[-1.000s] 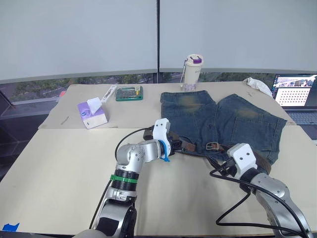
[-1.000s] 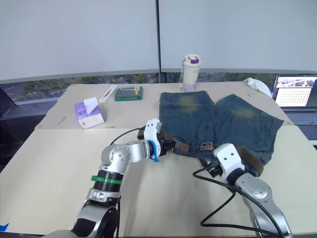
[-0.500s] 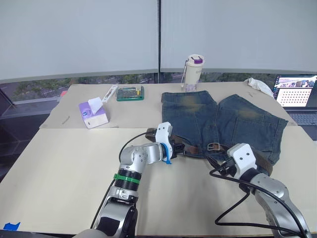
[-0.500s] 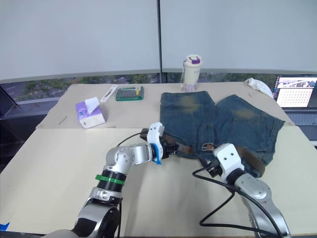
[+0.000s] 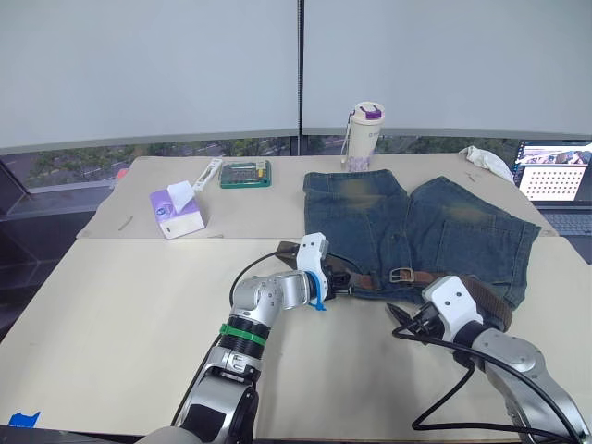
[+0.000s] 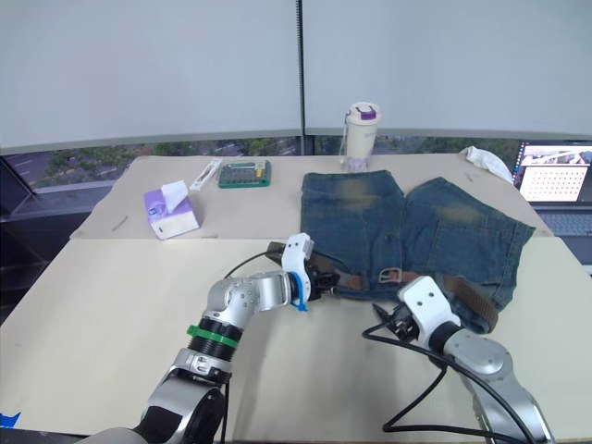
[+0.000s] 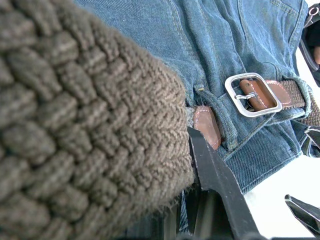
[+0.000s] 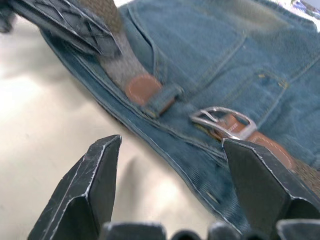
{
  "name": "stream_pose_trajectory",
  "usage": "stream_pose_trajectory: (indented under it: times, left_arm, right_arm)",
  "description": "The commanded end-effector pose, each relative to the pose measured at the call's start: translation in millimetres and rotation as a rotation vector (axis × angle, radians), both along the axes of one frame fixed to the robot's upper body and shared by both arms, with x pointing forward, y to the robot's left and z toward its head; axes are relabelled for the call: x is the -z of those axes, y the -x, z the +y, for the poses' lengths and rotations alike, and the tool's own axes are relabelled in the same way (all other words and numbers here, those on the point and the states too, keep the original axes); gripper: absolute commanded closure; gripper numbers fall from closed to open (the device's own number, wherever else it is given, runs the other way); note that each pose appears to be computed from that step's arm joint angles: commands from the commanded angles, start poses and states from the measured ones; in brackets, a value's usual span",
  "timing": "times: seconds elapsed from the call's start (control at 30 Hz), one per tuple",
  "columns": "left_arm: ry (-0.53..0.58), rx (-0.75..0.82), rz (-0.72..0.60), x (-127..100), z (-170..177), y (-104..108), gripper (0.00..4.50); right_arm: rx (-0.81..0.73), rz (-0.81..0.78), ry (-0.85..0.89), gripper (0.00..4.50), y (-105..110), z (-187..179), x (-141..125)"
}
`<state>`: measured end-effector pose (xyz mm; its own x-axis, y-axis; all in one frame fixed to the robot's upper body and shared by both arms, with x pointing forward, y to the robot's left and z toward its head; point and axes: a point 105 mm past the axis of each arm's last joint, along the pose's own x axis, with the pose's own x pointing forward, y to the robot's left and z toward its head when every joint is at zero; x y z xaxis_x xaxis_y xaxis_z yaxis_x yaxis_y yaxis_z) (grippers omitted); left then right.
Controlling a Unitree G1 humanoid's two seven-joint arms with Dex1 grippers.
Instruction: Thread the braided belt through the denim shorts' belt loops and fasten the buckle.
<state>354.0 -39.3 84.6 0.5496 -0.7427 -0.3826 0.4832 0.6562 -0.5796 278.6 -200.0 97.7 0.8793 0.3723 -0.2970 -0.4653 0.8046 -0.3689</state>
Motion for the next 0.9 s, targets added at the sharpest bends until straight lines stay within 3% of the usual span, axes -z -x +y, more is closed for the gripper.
stream_pose_trajectory:
  times: [0.03, 0.2, 0.43, 0.9]
  left_arm:
    - [0.161, 0.173, 0.02, -32.4, -70.3, 31.8, 4.5]
    - [0.189, 0.153, 0.076, -27.0, -78.4, 34.1, 4.5]
    - [0.257, 0.127, 0.083, -37.4, -90.0, 29.7, 4.5]
    - [0.335, 0.221, 0.081, -59.0, -116.4, 47.3, 4.5]
  right_arm:
    - [0.012, -0.018, 0.018, 0.92, -4.4, -2.5, -7.1]
    - [-0.006, 0.027, 0.027, 0.92, -2.5, 0.8, -0.2]
    - [-0.046, 0.111, 0.025, 0.92, 2.5, 10.3, 11.6]
    - [-0.052, 0.089, -0.084, 0.92, -2.1, 15.9, -4.5]
